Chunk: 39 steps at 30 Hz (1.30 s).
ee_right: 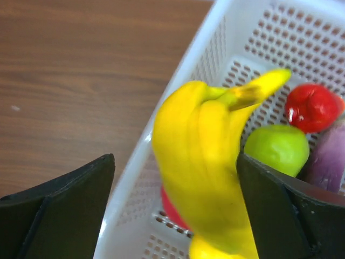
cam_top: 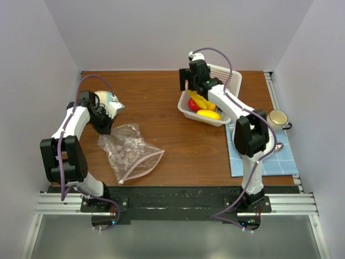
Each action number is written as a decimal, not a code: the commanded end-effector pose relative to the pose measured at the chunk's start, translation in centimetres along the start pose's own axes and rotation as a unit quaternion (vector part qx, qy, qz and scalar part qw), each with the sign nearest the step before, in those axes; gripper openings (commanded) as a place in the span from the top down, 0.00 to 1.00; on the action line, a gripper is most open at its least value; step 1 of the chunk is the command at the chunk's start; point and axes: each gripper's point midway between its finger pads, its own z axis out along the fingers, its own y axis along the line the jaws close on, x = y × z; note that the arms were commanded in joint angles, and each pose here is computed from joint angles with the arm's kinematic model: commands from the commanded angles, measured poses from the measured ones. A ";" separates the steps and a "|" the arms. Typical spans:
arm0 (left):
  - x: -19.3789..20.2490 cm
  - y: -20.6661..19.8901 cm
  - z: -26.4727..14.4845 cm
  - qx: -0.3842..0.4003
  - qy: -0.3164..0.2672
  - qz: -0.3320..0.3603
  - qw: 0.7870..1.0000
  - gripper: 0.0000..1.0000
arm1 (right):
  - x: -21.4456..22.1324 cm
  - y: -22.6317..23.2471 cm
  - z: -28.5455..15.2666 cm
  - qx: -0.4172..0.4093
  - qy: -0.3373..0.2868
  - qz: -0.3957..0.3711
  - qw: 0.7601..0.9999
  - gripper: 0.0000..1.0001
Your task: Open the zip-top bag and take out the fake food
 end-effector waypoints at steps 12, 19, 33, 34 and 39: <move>-0.8 0.4 -0.6 -0.008 -0.011 0.000 1.000 1.00 | 5.8 -3.2 -7.9 0.056 0.013 -0.012 0.998 0.01; -1.2 0.6 -1.0 -0.011 -0.013 0.001 1.000 1.00 | 12.1 -2.4 -7.2 0.029 0.085 -0.009 0.996 0.01; -1.4 0.7 -1.2 -0.015 -0.018 0.002 1.000 1.00 | 17.3 3.3 -10.0 -0.038 0.143 -0.032 0.989 0.06; -1.3 0.6 -1.0 -0.013 -0.016 0.001 1.000 1.00 | 18.1 3.8 -10.6 -0.046 0.151 -0.025 0.987 0.06; -1.5 0.8 -1.2 -0.015 -0.018 0.003 1.000 1.00 | 22.3 4.6 -14.0 -0.065 0.189 -0.022 0.980 0.08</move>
